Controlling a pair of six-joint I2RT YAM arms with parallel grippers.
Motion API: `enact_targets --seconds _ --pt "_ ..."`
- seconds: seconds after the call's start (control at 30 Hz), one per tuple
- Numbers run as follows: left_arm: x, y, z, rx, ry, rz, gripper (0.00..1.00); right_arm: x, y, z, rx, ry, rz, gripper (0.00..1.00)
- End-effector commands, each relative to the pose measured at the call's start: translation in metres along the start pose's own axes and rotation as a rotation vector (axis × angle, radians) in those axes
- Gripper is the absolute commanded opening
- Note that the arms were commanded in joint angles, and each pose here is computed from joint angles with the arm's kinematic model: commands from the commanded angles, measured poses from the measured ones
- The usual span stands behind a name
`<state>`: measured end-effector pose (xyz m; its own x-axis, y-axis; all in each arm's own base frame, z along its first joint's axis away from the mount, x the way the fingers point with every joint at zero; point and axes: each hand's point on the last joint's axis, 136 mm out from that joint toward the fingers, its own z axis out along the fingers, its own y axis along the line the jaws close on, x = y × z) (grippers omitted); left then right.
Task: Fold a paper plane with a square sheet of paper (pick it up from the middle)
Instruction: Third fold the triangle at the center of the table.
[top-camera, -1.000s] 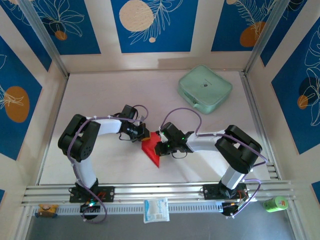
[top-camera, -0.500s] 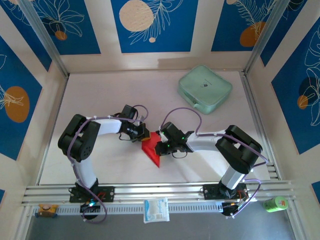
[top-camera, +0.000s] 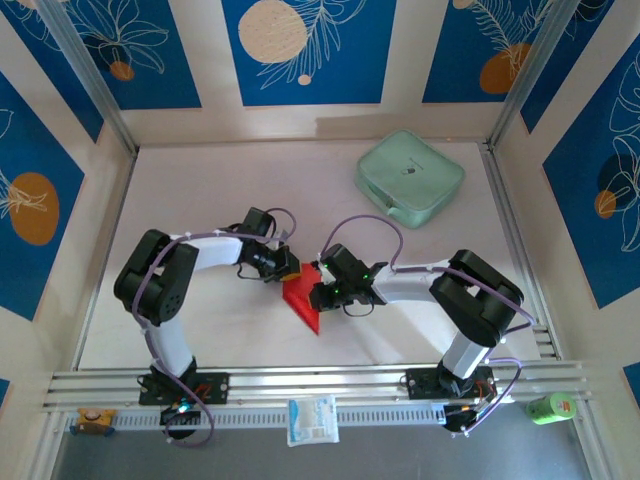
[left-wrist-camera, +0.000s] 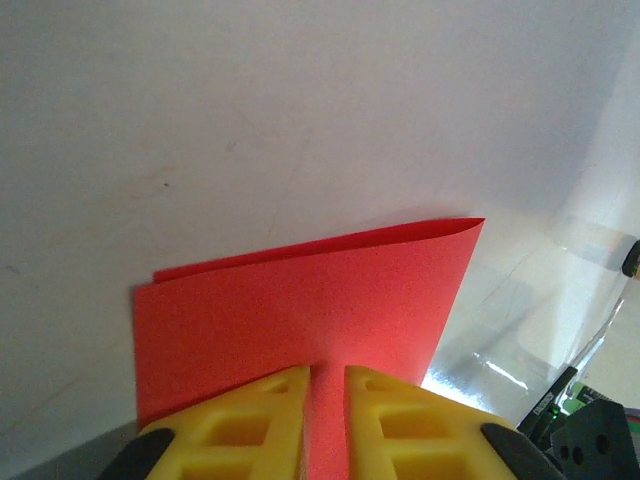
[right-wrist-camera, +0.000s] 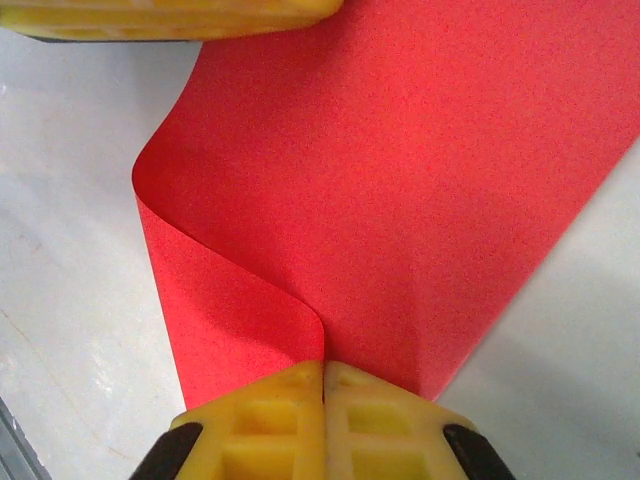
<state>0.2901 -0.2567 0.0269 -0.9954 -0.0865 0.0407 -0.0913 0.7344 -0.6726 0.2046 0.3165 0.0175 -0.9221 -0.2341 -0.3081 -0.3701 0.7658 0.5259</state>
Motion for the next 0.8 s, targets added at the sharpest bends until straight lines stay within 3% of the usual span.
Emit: enact_targets --seconds 0.0,0.23,0.63,0.77 --pt "-0.004 -0.01 -0.018 -0.038 -0.007 0.025 0.2 0.013 -0.01 0.008 0.023 0.033 0.019 0.03" --pt "0.0 -0.021 -0.039 -0.108 0.048 0.025 0.26 0.017 -0.007 0.005 0.047 0.053 -0.008 0.03" --pt "0.006 -0.029 -0.054 -0.046 -0.04 0.037 0.32 0.02 -0.008 0.003 0.057 0.051 -0.009 0.03" --pt "0.005 -0.038 -0.066 -0.034 -0.073 0.061 0.28 0.015 -0.005 0.001 0.065 0.044 -0.017 0.03"
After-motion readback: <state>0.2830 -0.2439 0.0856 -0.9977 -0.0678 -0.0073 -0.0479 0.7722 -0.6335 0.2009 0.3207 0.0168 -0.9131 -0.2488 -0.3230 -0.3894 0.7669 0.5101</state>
